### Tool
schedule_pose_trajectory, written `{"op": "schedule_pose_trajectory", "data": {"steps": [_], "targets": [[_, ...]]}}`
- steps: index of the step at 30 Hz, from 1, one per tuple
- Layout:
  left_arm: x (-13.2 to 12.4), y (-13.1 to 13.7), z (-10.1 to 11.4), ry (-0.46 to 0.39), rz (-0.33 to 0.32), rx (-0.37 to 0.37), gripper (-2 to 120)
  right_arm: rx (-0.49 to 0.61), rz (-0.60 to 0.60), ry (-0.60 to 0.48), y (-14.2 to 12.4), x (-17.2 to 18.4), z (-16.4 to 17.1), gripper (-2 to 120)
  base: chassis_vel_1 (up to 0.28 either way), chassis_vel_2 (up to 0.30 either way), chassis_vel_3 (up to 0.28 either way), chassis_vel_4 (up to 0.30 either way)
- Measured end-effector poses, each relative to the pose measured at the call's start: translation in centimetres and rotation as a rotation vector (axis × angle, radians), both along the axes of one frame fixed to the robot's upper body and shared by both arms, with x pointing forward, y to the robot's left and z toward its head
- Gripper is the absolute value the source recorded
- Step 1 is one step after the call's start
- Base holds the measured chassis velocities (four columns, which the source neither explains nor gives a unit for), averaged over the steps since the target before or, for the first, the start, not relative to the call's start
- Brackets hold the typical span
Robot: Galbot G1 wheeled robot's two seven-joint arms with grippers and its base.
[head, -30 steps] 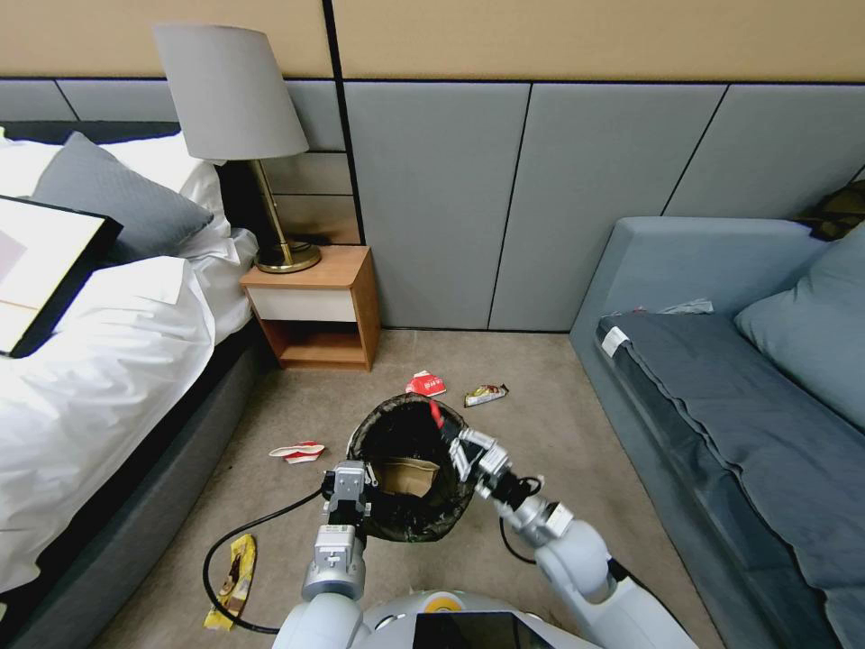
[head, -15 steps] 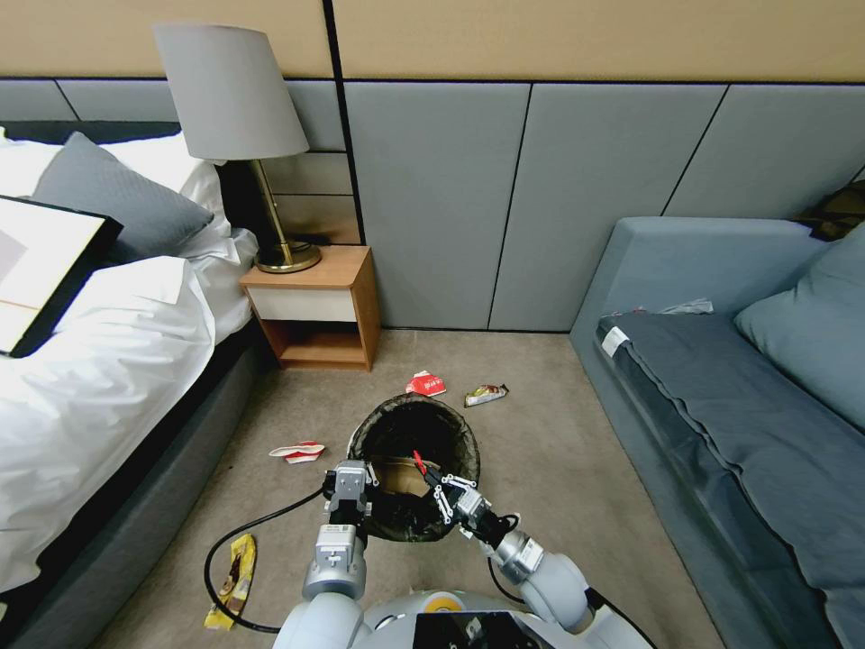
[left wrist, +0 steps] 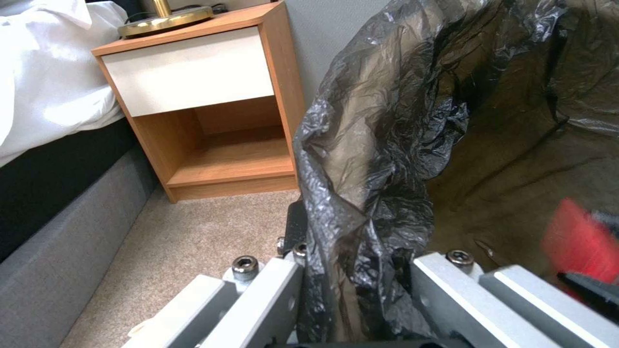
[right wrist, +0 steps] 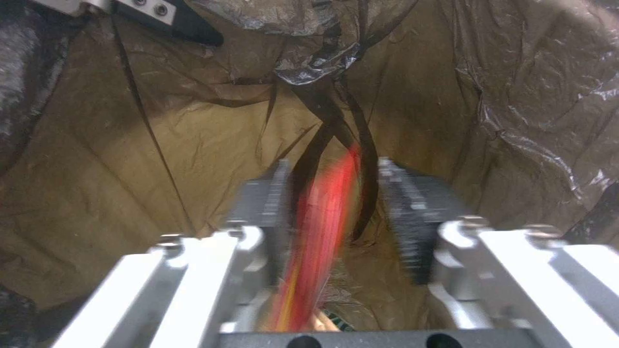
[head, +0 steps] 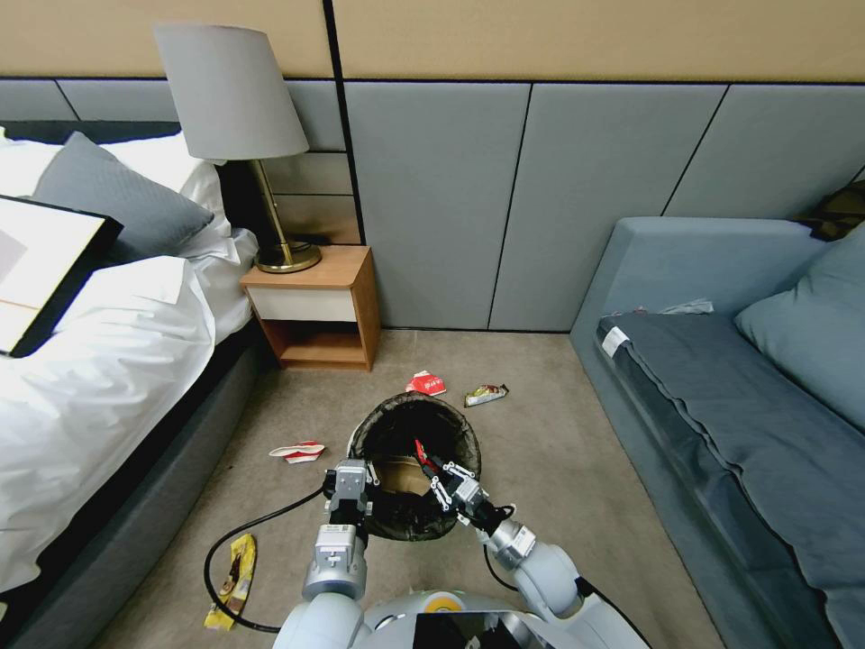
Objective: Pick up the trash bin, then pick up the garbage from the floor and place it into the trash bin.
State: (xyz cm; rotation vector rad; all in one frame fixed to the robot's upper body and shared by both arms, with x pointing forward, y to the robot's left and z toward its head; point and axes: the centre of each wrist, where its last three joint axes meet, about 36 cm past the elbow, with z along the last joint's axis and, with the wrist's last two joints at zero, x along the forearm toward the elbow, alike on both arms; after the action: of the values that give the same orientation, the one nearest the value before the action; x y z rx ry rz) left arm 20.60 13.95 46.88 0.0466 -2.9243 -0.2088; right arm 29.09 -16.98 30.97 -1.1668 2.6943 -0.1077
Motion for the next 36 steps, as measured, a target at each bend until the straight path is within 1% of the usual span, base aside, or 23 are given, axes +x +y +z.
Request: {"op": "schedule_pose_trajectory", "data": {"steps": [1, 2, 4, 5, 6, 8, 10, 12, 13, 14, 15, 19, 22, 23, 26, 27, 28, 30, 31, 32, 35, 36], "targets": [[0.0, 0.0, 0.0, 0.0, 0.0, 0.0, 1, -0.002, 0.0, 0.0, 0.0, 0.0, 0.1, 51, 0.0, 0.0, 0.0, 0.0], [0.0, 0.0, 0.0, 0.0, 0.0, 0.0, 1, -0.002, 0.0, 0.0, 0.0, 0.0, 0.1, 51, 0.0, 0.0, 0.0, 0.0], [0.0, 0.0, 0.0, -0.001, 0.001, -0.001, 1, -0.002, -0.002, 0.001, 0.0, 0.0, 0.1, 63, 0.0, 0.0, 0.0, 0.0], [0.1, -0.1, 0.0, -0.002, 0.001, -0.002, 1, -0.002, -0.002, 0.001, 0.0, 0.0, 0.1, 67, 0.0, 0.0, 0.0, 0.0], [0.1, -0.1, 0.0, -0.002, 0.001, -0.002, 1, -0.002, -0.002, 0.001, 0.0, 0.0, 0.1, 67, 0.0, 0.0, 0.0, 0.0], [0.0, -0.2, -0.1, -0.001, -0.002, -0.001, 1, 0.006, -0.005, -0.001, 0.3, 0.0, 0.3, 77, 0.0, 0.0, 0.0, 0.0], [0.0, -0.2, -0.1, -0.001, -0.002, -0.001, 1, 0.006, -0.005, -0.001, 0.3, 0.0, 0.3, 77, 0.0, 0.0, 0.0, 0.0], [0.0, -0.3, -0.1, 0.002, -0.007, 0.002, 1, 0.003, -0.006, -0.006, 0.4, 0.0, 0.4, 91, 0.0, 0.0, 0.0, 0.0], [-0.1, -0.3, -0.2, 0.003, -0.008, 0.003, 1, 0.001, -0.008, -0.006, 0.3, -0.1, 0.4, 94, 0.0, 0.0, 0.0, 0.0], [-0.1, -0.3, -0.2, 0.003, -0.008, 0.003, 1, 0.001, -0.008, -0.006, 0.3, -0.1, 0.4, 94, 0.0, 0.0, 0.0, 0.0], [-0.1, -0.4, -0.2, 0.005, -0.011, 0.003, 1, 0.002, -0.012, -0.006, 0.4, -0.2, 0.4, 98, 0.0, 0.0, 0.0, 0.0], [-0.1, -0.5, -0.4, 0.006, -0.014, 0.004, 1, 0.017, -0.03, -0.023, 0.8, -0.3, 1.1, 100, 0.0, 0.0, 0.0, 0.0], [0.0, -0.5, -0.4, 0.007, -0.016, 0.006, 1, 0.048, -0.086, -0.075, 0.8, -0.1, 3.1, 100, 0.0, 0.0, 0.0, 0.0], [0.0, -0.5, -0.4, 0.007, -0.016, 0.006, 1, 0.048, -0.086, -0.075, 0.8, -0.1, 3.1, 100, 0.0, 0.0, 0.0, 0.0], [0.0, -0.3, -0.5, 0.006, -0.014, 0.009, 1, 0.077, -0.135, -0.131, 0.6, -0.1, 5.5, 100, 0.0, 0.0, 0.0, 0.0], [0.1, -0.1, -0.5, 0.005, -0.011, 0.011, 1, 0.093, -0.182, -0.179, 0.2, -0.4, 7.5, 100, 0.0, 0.0, 0.0, 0.0], [0.1, -0.1, -0.5, 0.005, -0.011, 0.011, 1, 0.093, -0.182, -0.179, 0.2, -0.4, 7.5, 100, 0.0, 0.0, 0.0, 0.0], [0.3, 0.3, -0.5, 0.003, -0.004, 0.012, 1, 0.115, -0.291, -0.224, -0.5, -1.4, 9.8, 100, 0.0, 0.0, 0.0, 0.0], [0.4, 0.5, -0.5, 0.002, 0.0, 0.013, 1, 0.139, -0.37, -0.232, -0.7, -2.3, 10.7, 100, 0.0, 0.0, 0.0, 0.0], [0.4, 0.5, -0.5, 0.002, 0.0, 0.013, 1, 0.139, -0.37, -0.232, -0.7, -2.3, 10.7, 100, 0.0, 0.0, 0.0, 0.0], [0.5, 0.7, -0.4, -0.002, 0.005, 0.013, 1, 0.166, -0.515, -0.23, -1.5, -4.3, 11.1, 100, 0.0, 0.0, 0.0, 0.0], [0.5, 0.7, -0.4, -0.003, 0.005, 0.012, 1, 0.166, -0.518, -0.231, -1.5, -4.3, 11.1, 100, 0.0, 0.0, 0.0, 0.0]]}}
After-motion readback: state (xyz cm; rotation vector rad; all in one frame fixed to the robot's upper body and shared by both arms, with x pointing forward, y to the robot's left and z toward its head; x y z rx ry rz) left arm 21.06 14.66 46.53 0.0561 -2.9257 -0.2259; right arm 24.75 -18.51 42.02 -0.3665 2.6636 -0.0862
